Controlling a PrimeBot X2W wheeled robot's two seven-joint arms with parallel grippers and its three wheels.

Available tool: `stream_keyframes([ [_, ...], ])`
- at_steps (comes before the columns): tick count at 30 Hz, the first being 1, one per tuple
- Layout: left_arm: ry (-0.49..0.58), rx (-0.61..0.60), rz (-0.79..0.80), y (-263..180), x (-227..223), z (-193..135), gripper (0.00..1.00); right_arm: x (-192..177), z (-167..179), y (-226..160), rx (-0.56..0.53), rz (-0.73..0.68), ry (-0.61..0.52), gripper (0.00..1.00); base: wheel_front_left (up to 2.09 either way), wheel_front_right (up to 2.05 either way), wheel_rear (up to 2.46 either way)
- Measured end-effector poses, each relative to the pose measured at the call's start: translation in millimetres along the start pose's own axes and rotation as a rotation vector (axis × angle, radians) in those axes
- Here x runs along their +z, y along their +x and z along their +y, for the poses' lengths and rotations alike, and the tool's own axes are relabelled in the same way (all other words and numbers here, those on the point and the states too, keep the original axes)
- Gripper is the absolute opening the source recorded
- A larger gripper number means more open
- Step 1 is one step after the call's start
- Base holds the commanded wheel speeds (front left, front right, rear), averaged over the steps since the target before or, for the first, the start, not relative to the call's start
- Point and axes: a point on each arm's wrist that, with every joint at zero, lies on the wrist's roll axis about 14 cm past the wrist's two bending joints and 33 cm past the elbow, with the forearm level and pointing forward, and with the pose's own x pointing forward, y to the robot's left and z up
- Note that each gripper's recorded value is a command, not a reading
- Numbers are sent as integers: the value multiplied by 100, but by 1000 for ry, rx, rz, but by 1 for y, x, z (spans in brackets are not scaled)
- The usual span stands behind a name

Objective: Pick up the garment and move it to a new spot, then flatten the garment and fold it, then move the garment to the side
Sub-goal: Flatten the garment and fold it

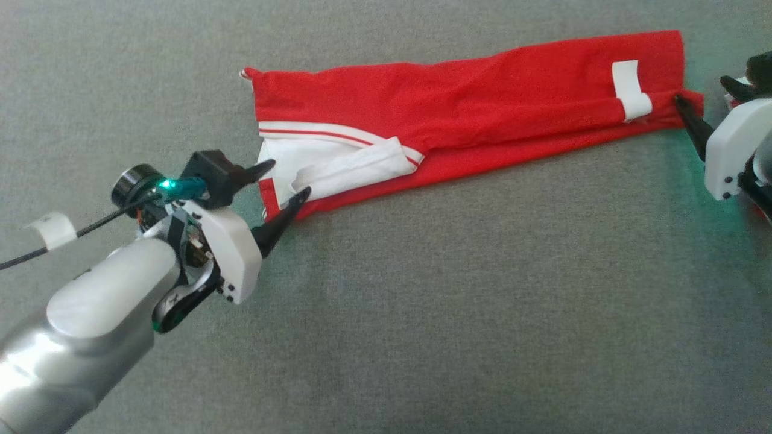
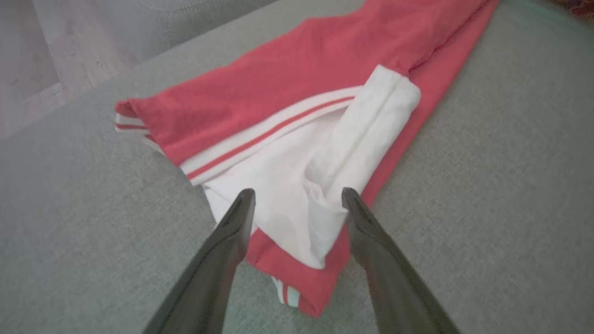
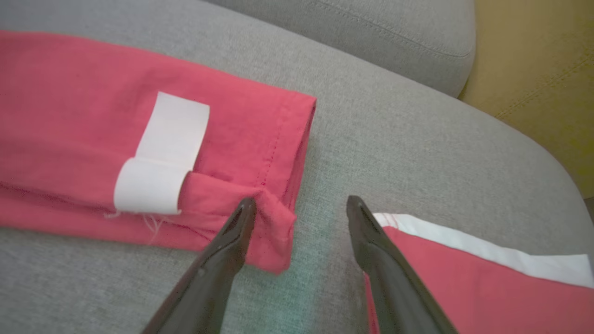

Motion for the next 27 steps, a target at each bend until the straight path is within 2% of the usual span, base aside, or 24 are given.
stream_keyframes([
  [5, -10, 77, -120, -9, 32, 11, 100, 25, -7, -19, -12, -94, 91, 100, 0, 0, 0],
  [9, -73, 198, -353, -29, 85, 30, 100, 57, -20, -42, -35, -231, 181, 100, 0, 0, 0],
  [15, -178, 306, -681, -68, 146, 36, 100, 127, -40, -91, -76, -593, 298, 100, 0, 0, 0],
  [20, -288, 374, -803, -92, 157, 36, 100, 165, -28, -123, -67, -820, 392, 100, 0, 0, 0],
  [24, -312, 422, -896, -111, 160, 31, 100, 171, -8, -141, -56, -927, 452, 100, 0, 0, 0],
  [27, -350, 434, -878, -105, 137, 19, 100, 155, 23, -145, -59, -948, 441, 100, 0, 0, 0],
])
